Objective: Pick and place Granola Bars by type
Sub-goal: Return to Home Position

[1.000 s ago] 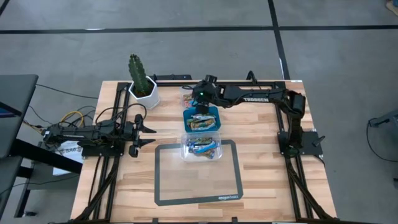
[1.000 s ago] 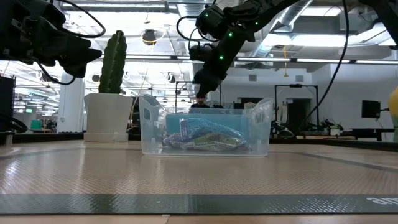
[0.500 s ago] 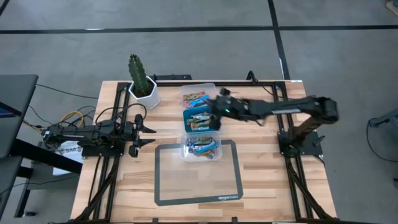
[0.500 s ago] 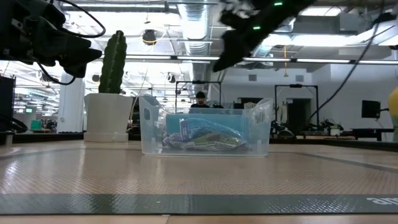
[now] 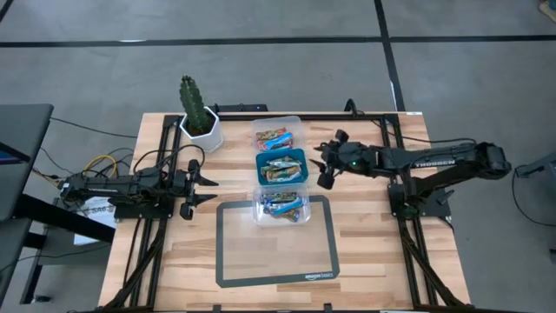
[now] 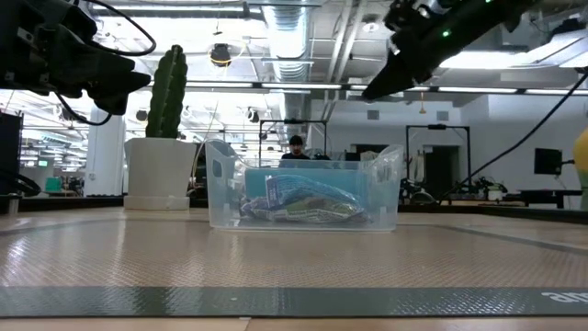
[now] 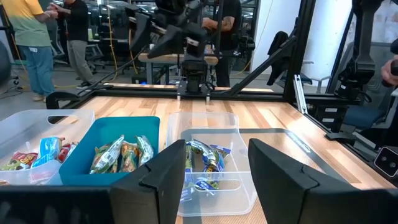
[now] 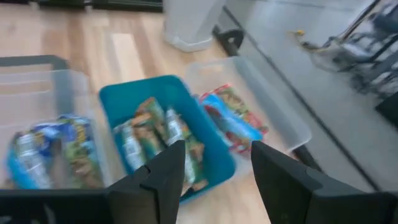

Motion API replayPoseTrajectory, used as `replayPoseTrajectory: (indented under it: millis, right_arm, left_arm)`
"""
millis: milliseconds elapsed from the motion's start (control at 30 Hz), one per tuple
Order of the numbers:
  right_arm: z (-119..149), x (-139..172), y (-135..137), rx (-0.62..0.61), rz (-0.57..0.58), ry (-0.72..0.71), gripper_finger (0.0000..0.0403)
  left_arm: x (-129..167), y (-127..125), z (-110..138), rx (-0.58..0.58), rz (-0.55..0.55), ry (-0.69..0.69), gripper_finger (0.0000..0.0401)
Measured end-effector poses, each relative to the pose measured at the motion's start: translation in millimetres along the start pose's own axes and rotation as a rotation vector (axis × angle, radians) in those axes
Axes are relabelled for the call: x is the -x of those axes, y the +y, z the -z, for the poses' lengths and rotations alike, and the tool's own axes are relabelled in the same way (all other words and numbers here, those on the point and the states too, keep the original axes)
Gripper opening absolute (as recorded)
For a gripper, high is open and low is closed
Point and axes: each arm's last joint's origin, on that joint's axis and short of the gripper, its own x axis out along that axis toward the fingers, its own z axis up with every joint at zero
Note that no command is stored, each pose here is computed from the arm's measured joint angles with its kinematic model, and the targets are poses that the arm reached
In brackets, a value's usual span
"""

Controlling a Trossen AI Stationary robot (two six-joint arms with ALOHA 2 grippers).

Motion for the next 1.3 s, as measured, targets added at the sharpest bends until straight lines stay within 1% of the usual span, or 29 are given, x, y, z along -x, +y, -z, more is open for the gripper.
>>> replayPoseTrajectory:
  millis: [100, 300, 400, 467, 533, 633, 700, 767, 867, 967, 1067, 1133, 1233, 1300]
  right_arm:
    - [6, 9, 2, -0.040, -0.027, 0.005, 0.0178]
    - [47, 28, 14, -0.079, -0.081, -0.170, 0.0175]
    - [67, 34, 14, -0.107, -0.068, -0.206, 0.0171]
    - [78, 38, 14, -0.203, -0.085, -0.208, 0.0169]
    - [89, 42, 15, -0.304, -0.115, -0.241, 0.0169]
    - [103, 47, 18, -0.328, -0.139, -0.327, 0.0172]
    - [112, 50, 20, -0.299, -0.174, -0.384, 0.0174]
    - [118, 53, 25, -0.228, -0.249, -0.419, 0.0176]
    - [123, 56, 31, -0.133, -0.380, -0.442, 0.0177]
    - [126, 59, 35, -0.050, -0.467, -0.440, 0.0174]
    - [126, 65, 35, 0.025, -0.522, -0.473, 0.0170]
    - [128, 69, 35, 0.049, -0.535, -0.473, 0.0169]
    - [135, 74, 33, 0.067, -0.544, -0.447, 0.0168]
    - [142, 75, 33, 0.061, -0.546, -0.475, 0.0169]
  left_arm:
    - [0, 0, 0, 0.000, 0.000, 0.000, 0.0168]
    - [0, 0, 0, 0.000, -0.001, 0.000, 0.0168]
    - [0, 0, 0, 0.000, 0.000, 0.000, 0.0168]
    - [0, 0, 0, 0.000, 0.000, 0.000, 0.0168]
    - [0, 0, 0, 0.000, -0.001, 0.000, 0.0168]
    - [0, 0, 0, 0.000, 0.000, 0.000, 0.0168]
    - [0, 0, 0, 0.000, 0.000, 0.000, 0.0168]
    - [0, 0, 0, 0.000, 0.000, 0.000, 0.0168]
    - [0, 0, 0, 0.000, 0.000, 0.000, 0.0168]
    - [0, 0, 0, 0.000, 0.000, 0.000, 0.0168]
    - [0, 0, 0, 0.000, 0.000, 0.000, 0.0168]
    - [0, 0, 0, 0.000, 0.000, 0.000, 0.0168]
    - [0, 0, 0, 0.000, 0.000, 0.000, 0.0168]
    - [0, 0, 0, 0.000, 0.000, 0.000, 0.0168]
